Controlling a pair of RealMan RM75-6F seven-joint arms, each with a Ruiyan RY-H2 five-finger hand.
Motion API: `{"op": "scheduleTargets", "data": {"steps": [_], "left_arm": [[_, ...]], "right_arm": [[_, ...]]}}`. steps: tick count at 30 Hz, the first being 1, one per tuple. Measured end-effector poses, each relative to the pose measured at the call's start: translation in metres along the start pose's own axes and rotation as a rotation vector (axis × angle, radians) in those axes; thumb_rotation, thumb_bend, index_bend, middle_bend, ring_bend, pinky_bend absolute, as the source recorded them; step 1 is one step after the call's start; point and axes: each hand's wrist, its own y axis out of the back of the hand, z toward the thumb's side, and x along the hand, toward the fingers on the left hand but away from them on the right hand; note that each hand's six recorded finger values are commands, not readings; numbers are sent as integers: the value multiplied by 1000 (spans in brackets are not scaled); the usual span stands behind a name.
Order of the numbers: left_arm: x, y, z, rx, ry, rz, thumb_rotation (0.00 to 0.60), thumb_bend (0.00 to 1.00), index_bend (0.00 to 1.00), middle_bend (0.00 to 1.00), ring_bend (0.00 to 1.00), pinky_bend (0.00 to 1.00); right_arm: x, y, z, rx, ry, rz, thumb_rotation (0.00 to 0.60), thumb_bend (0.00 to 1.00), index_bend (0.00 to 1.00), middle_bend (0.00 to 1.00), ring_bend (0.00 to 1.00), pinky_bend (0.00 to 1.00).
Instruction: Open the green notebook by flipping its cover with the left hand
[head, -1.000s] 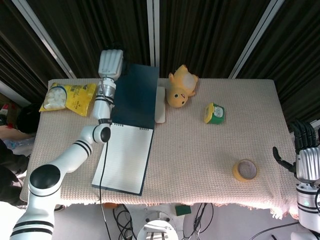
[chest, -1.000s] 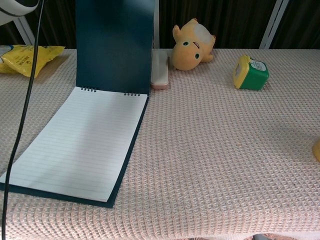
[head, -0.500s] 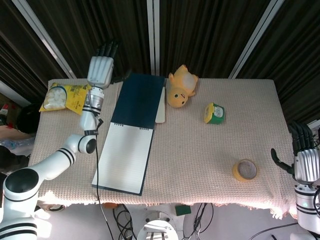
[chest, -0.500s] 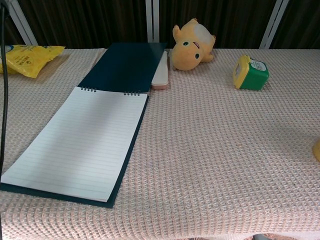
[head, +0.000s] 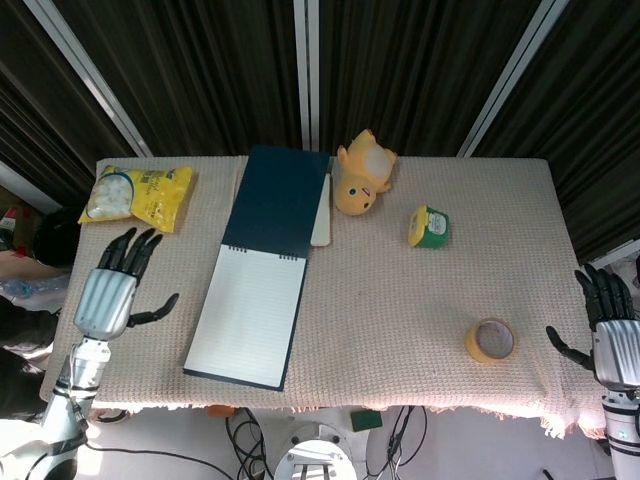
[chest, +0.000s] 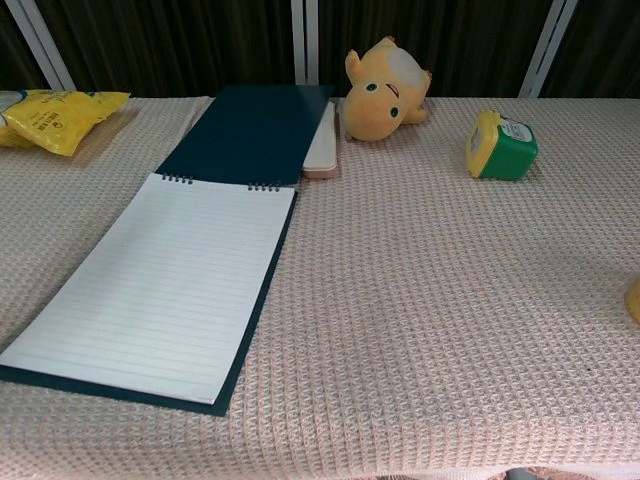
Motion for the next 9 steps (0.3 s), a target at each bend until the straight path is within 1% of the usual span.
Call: {"op": "scheduleTargets", "data": {"steps": [2, 5, 7, 9], "left_arm": [[-36, -7, -17, 56, 37, -30, 114, 213, 38, 43, 0, 122], [-77, -13, -36, 123, 88, -57, 77, 213, 18, 38, 0, 120], [-94, -15, -43, 149, 109, -64, 70, 214, 16, 38, 0, 120], [-107, -17, -48, 170, 118, -72, 65, 214, 10, 38, 0, 118]], "right_arm": [[8, -3, 2, 50, -27, 51, 600, 200, 0, 0, 0, 0], [20, -8, 1, 118, -76, 130, 600, 201, 0, 0, 0, 0], [27, -9, -4, 157, -115, 171, 600, 202, 0, 0, 0, 0], [31, -9, -7, 168, -134, 183, 600, 201, 0, 0, 0, 0]]}}
